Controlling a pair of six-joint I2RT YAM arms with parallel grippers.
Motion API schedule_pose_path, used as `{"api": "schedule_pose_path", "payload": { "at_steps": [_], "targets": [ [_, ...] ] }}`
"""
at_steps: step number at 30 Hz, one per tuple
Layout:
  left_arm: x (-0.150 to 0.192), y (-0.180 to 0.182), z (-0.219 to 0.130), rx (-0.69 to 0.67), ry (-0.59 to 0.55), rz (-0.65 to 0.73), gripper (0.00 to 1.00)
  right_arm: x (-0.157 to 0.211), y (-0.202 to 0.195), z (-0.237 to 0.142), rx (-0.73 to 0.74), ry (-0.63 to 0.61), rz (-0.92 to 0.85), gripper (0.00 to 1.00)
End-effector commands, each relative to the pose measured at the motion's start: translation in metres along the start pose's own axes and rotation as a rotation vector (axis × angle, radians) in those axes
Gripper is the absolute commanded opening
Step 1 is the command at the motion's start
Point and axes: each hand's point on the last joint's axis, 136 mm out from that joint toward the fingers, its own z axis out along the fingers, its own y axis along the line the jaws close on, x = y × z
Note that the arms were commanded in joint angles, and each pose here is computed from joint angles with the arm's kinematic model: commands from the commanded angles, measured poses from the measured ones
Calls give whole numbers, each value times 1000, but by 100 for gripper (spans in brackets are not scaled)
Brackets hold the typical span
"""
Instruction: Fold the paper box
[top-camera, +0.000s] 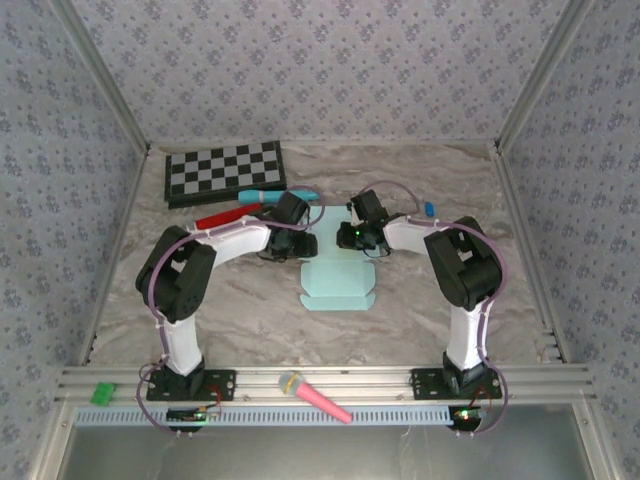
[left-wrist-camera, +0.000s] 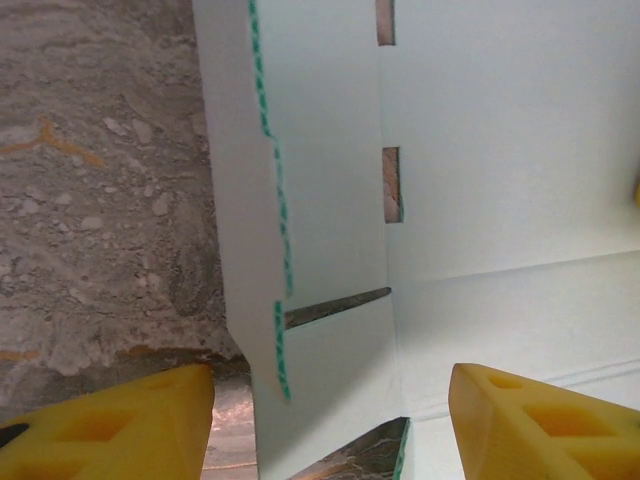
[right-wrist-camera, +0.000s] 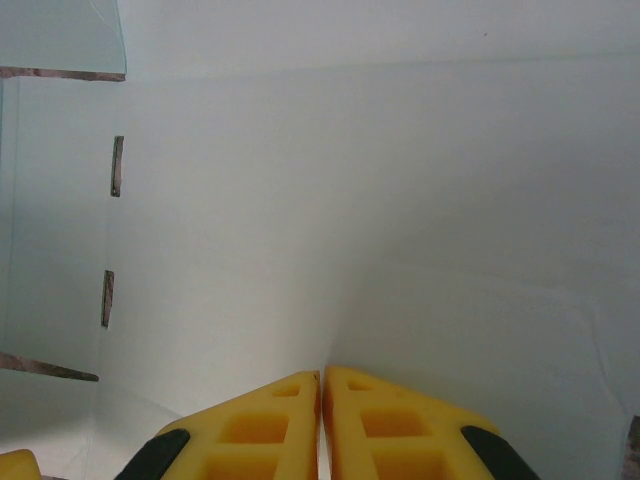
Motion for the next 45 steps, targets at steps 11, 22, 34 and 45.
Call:
{"api": "schedule_pose_path", "payload": {
  "at_steps": [11, 22, 34, 45],
  "targets": [
    [-6, -42, -12, 105, -19, 104, 57, 53, -27, 15, 98, 165, 34, 13],
    [1, -63, -5, 206, 8, 135, 50, 55, -25, 18, 94, 170, 34, 13],
    [-4, -67, -7, 209, -3, 141, 51, 48, -17, 8, 77, 135, 32, 13],
    [-23, -73, -63, 180, -118, 235, 54, 7, 5, -40, 40, 28, -7, 17]
  ]
}}
